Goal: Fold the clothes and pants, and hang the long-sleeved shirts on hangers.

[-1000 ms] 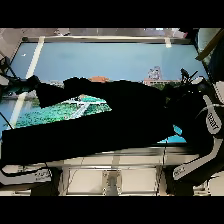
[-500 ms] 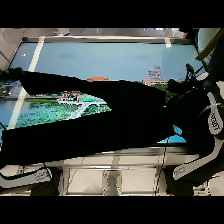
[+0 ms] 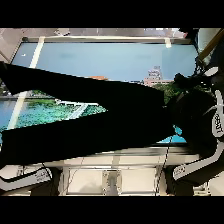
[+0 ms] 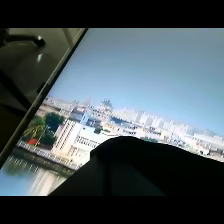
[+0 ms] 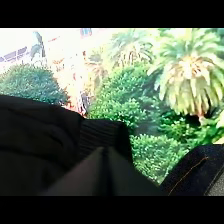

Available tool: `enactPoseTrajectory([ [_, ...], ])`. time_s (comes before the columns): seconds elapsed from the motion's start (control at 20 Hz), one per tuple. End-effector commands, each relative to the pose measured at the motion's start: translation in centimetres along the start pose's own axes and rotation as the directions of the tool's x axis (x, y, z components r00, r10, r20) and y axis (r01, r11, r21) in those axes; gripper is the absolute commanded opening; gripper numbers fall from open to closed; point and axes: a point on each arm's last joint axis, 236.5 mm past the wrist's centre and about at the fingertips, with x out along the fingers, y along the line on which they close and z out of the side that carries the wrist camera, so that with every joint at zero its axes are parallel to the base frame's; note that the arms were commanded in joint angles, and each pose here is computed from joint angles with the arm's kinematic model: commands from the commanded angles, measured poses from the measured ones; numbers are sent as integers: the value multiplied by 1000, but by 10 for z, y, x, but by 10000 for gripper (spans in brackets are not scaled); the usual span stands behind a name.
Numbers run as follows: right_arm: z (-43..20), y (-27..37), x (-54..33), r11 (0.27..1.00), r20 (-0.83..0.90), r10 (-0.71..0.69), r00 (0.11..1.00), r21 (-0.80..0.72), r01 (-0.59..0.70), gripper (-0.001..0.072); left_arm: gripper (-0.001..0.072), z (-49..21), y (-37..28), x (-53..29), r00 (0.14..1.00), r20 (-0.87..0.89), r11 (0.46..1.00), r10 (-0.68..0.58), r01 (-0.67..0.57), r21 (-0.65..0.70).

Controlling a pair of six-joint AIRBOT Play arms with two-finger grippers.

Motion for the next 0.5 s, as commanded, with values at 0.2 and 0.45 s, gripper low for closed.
enactPoseTrajectory([
  [0.2, -16, 36, 25, 998, -53, 24, 998, -62, -27, 318, 4, -83, -8, 56, 969, -247, 1000, -13, 14, 3],
  [0.45, -17, 40, 26, 997, -57, 25, 998, -70, -29, 317, 3, -37, 3, 71, 999, -35, 987, 32, -37, -157],
])
